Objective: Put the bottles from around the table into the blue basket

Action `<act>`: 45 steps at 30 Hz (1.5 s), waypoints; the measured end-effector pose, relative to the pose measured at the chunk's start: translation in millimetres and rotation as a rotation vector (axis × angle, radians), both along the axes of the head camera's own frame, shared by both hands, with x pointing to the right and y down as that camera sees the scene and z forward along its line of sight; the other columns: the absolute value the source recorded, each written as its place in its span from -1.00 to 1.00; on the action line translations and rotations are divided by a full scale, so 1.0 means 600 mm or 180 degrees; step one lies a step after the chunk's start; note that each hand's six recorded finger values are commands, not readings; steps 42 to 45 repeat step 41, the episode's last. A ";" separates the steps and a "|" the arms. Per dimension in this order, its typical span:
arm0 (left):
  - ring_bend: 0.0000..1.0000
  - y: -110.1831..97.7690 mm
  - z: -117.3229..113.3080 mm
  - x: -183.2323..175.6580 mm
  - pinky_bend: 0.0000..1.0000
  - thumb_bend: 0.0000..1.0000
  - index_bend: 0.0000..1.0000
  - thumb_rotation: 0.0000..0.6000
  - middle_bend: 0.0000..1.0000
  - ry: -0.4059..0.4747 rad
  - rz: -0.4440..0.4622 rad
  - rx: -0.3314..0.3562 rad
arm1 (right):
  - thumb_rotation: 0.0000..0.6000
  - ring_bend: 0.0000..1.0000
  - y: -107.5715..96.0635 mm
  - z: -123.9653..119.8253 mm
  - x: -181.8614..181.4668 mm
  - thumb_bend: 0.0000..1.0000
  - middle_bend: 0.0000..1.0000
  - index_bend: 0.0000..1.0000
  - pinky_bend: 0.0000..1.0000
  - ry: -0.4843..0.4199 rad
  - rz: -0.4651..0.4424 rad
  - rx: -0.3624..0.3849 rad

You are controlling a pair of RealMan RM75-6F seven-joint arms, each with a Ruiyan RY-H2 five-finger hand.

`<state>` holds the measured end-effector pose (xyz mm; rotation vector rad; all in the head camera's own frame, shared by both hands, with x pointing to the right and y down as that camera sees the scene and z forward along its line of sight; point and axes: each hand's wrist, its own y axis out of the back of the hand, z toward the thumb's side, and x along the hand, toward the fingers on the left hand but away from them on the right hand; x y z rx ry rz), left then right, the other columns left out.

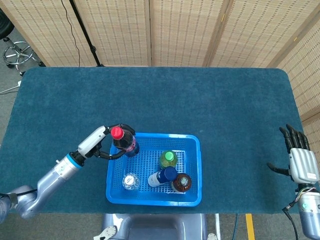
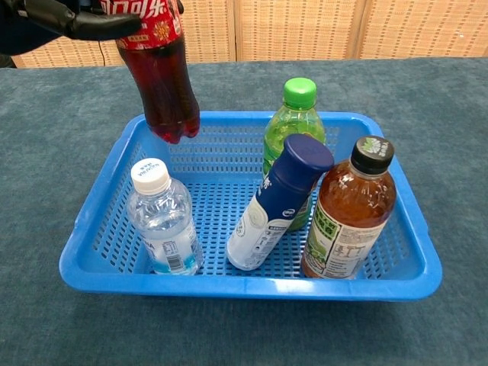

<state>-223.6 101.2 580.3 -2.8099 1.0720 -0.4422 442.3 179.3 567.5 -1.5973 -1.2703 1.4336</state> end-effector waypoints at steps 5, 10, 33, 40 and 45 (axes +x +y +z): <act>-0.38 0.019 0.037 0.014 -0.10 0.03 0.24 1.00 -0.17 -0.0118 0.0023 -0.0057 | 1.00 -1.00 0.000 -0.003 0.002 -1.00 -1.00 -1.00 -1.00 -0.0012 0.0010 0.0009; -0.81 0.033 0.077 0.023 -0.54 -0.17 -0.37 1.00 -0.68 -0.0357 0.0067 -0.0016 | 1.00 -1.00 0.000 -0.004 0.005 -1.00 -1.00 -1.00 -1.00 -0.0014 0.0020 0.0007; -1.00 0.021 -0.020 -0.112 -1.00 -0.83 -1.00 1.00 -1.00 -0.1241 -0.0084 0.1010 | 1.00 -1.00 0.002 -0.030 0.007 -1.00 -1.00 -1.00 -1.00 0.0748 -0.0221 0.0256; -1.00 0.068 -0.054 -0.256 -1.00 -0.83 -1.00 1.00 -1.00 -0.2520 -0.0513 0.1413 | 1.00 -1.00 0.019 -0.033 -0.021 -1.00 -1.00 -1.00 -1.00 0.1190 -0.0410 0.0308; -1.00 0.084 -0.058 -0.286 -1.00 -0.83 -1.00 1.00 -1.00 -0.2720 -0.0628 0.1396 | 1.00 -1.00 0.022 -0.033 -0.025 -1.00 -1.00 -1.00 -1.00 0.1182 -0.0416 0.0309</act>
